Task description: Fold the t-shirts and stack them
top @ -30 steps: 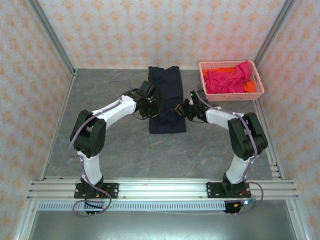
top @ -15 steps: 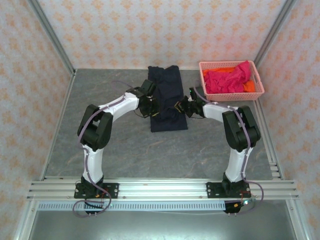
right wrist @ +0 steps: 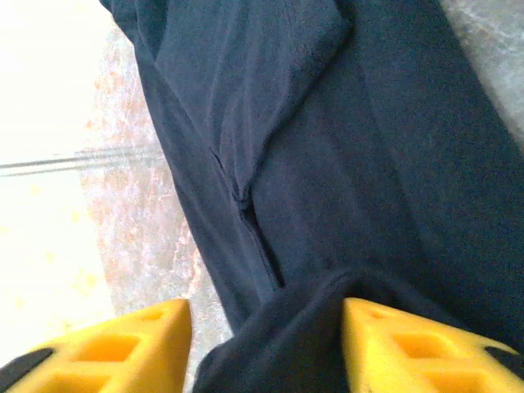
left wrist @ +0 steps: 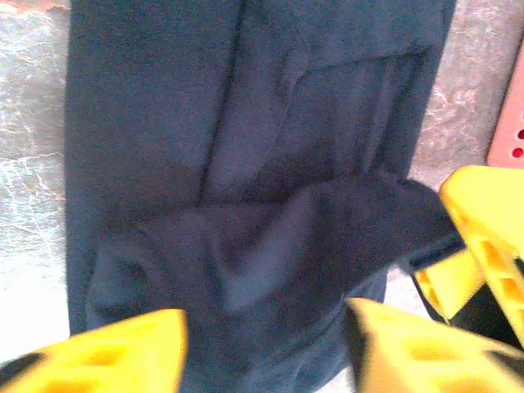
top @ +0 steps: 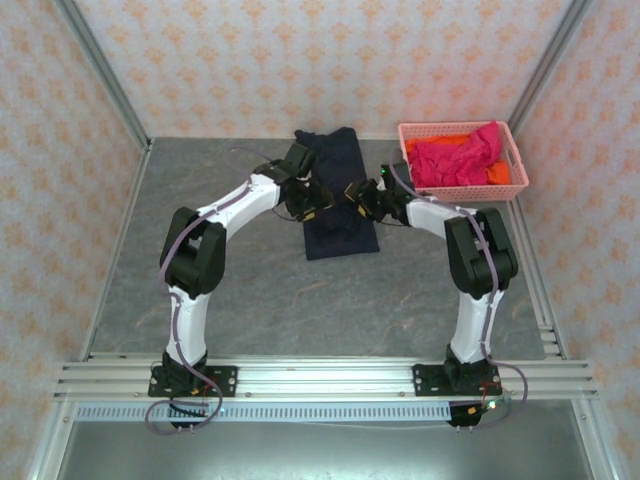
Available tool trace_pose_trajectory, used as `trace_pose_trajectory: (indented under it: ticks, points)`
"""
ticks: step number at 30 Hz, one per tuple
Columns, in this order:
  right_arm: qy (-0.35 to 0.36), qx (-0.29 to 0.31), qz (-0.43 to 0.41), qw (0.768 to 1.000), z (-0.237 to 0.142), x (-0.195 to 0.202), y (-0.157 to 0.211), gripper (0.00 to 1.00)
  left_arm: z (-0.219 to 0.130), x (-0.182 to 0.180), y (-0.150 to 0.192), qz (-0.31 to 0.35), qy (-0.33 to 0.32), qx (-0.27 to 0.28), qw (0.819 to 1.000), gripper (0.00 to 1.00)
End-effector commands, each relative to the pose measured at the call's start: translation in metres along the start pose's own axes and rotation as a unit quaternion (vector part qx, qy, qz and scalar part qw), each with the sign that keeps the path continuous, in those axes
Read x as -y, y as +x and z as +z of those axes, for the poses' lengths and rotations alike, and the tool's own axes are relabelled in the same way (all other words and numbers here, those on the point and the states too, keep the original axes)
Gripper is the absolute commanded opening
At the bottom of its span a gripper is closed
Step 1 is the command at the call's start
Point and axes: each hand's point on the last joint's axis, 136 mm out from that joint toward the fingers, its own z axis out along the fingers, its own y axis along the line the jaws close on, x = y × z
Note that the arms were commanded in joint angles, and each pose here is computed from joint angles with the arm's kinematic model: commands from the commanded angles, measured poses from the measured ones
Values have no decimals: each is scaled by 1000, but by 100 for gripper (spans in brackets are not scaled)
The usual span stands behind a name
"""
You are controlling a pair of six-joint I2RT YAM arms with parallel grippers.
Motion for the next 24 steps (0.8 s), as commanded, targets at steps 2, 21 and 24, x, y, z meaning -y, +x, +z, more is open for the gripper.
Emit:
trace_pose_trajectory:
  ticks: [2,21,24]
  points:
    - [-34,36,-14,999,-12,-18,-24,62,0,-11,-3,-5,-4,2,1000,93]
    - [85,-2,-109,990,-54,30,8,57,-21,-45,55,73,-29,31,996,98]
    - [109,-35,-131,985,-53,43,28,56,-14,-50,65,89,-43,34,995,94]
